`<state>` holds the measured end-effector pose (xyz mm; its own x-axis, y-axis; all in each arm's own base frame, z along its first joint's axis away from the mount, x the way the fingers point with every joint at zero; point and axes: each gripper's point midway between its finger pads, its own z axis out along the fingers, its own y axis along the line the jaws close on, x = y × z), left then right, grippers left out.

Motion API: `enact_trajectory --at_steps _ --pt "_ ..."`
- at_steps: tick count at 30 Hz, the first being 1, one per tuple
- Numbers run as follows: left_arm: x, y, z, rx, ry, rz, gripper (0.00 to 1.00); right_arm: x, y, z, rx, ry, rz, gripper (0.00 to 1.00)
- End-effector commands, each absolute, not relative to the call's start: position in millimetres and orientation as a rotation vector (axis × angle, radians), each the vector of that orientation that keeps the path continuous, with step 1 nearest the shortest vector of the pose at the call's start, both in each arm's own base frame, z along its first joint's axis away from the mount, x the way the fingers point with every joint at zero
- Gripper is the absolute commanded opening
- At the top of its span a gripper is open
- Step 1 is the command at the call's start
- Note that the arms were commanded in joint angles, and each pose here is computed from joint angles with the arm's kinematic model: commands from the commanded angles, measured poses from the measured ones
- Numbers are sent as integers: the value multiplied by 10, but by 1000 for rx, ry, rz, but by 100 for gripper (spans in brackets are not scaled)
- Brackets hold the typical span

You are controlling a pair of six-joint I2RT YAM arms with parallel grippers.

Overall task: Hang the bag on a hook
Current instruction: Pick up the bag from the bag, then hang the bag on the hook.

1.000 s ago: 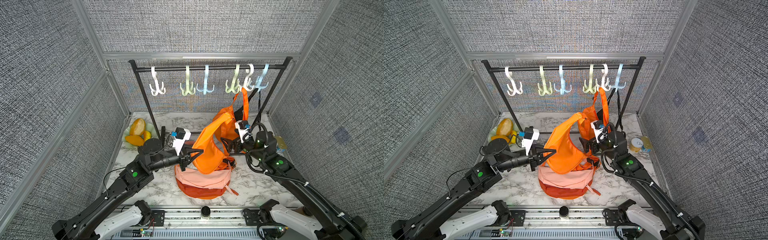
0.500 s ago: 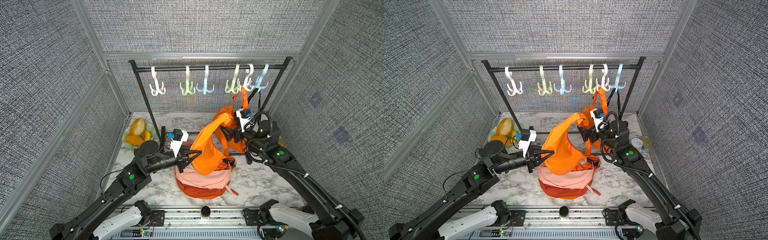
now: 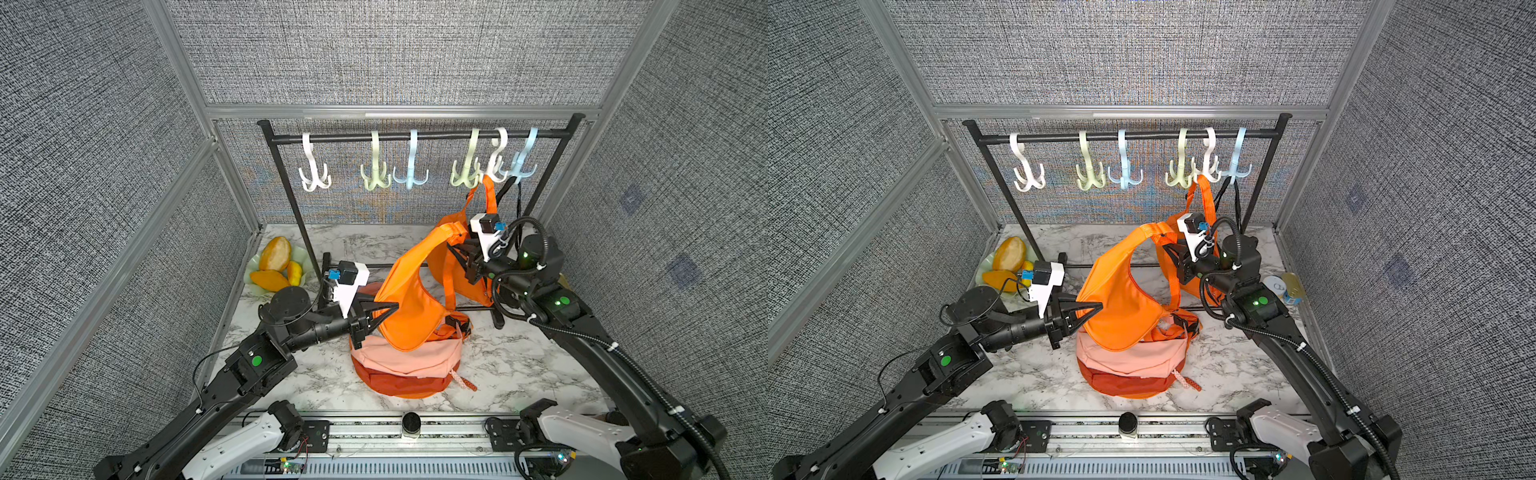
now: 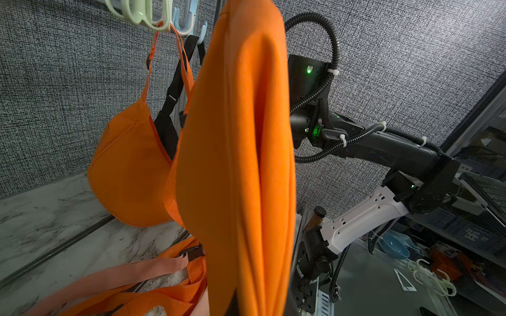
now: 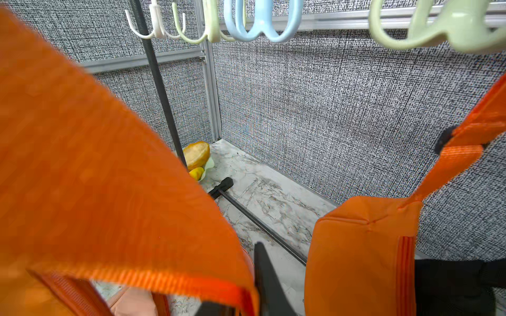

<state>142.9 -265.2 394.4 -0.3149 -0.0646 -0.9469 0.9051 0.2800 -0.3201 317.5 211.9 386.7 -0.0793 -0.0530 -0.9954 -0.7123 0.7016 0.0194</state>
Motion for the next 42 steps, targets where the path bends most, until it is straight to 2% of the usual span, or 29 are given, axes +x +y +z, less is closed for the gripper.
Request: enact_trajectory --at_steps 1,11,17,27,34,42 --pt "1492 -2594 4009 751 1535 -1190 0 3108 2094 3902 -650 1564 620 9" --pt "1632 -2484 4039 638 1523 -1143 0 3103 1784 3995 -568 1595 538 0" --pt "1795 -2574 4115 592 1514 -1145 0 3172 1680 4291 -528 1601 481 0" --pt "2076 -2873 4248 571 1519 -1181 0 3547 1485 4785 -400 1648 360 0" --pt "2168 -2969 4259 573 1541 -1180 0 3746 1507 4955 -382 1661 350 0" --pt "2191 -2993 4251 572 1546 -1179 0 3919 1495 4912 -397 1702 290 0"
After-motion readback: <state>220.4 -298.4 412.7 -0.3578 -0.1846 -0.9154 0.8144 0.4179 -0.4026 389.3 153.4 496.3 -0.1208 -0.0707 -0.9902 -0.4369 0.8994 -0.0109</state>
